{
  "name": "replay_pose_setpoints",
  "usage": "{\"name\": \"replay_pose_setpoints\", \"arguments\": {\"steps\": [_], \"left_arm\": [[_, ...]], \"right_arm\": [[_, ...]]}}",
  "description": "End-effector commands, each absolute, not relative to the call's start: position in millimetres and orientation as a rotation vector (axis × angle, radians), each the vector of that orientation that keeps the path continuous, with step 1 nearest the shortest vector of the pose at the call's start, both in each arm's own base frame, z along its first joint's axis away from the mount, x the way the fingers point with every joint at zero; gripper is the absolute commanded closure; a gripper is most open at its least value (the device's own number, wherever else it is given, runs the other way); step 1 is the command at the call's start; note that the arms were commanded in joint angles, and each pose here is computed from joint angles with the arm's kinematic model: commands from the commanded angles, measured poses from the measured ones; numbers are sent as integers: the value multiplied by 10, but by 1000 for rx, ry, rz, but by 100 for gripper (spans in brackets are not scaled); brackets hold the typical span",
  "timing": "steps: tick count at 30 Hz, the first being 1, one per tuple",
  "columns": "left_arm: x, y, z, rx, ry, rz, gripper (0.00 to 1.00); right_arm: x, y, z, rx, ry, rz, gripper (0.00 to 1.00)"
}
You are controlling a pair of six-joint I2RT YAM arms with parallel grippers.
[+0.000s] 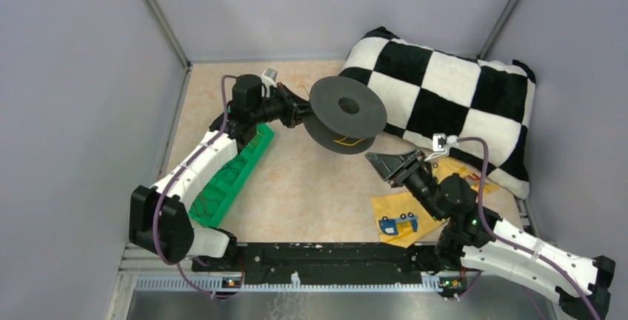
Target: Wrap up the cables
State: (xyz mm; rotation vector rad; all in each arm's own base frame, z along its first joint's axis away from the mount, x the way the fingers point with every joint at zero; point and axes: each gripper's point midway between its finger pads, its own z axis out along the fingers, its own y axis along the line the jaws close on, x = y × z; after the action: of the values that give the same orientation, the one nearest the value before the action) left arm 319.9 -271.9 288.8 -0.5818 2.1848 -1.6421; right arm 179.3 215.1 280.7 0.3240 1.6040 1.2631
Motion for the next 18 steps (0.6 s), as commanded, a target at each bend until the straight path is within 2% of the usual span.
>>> {"name": "replay_pose_setpoints", "arguments": {"steps": [1,5,18], "left_arm": [[3089,-2711,3282,-486,2071,-1758,100],[3090,-2691,3272,-490,2070,-1756,100],[3067,-2655,3284,-492,2051,-1766,100]], "right_arm": [[1818,2201,3198,302,1488,1336,61],[1826,2241,3262,291,1467,1365,57],[1914,2336,3313,292,1451,1387,57]]}}
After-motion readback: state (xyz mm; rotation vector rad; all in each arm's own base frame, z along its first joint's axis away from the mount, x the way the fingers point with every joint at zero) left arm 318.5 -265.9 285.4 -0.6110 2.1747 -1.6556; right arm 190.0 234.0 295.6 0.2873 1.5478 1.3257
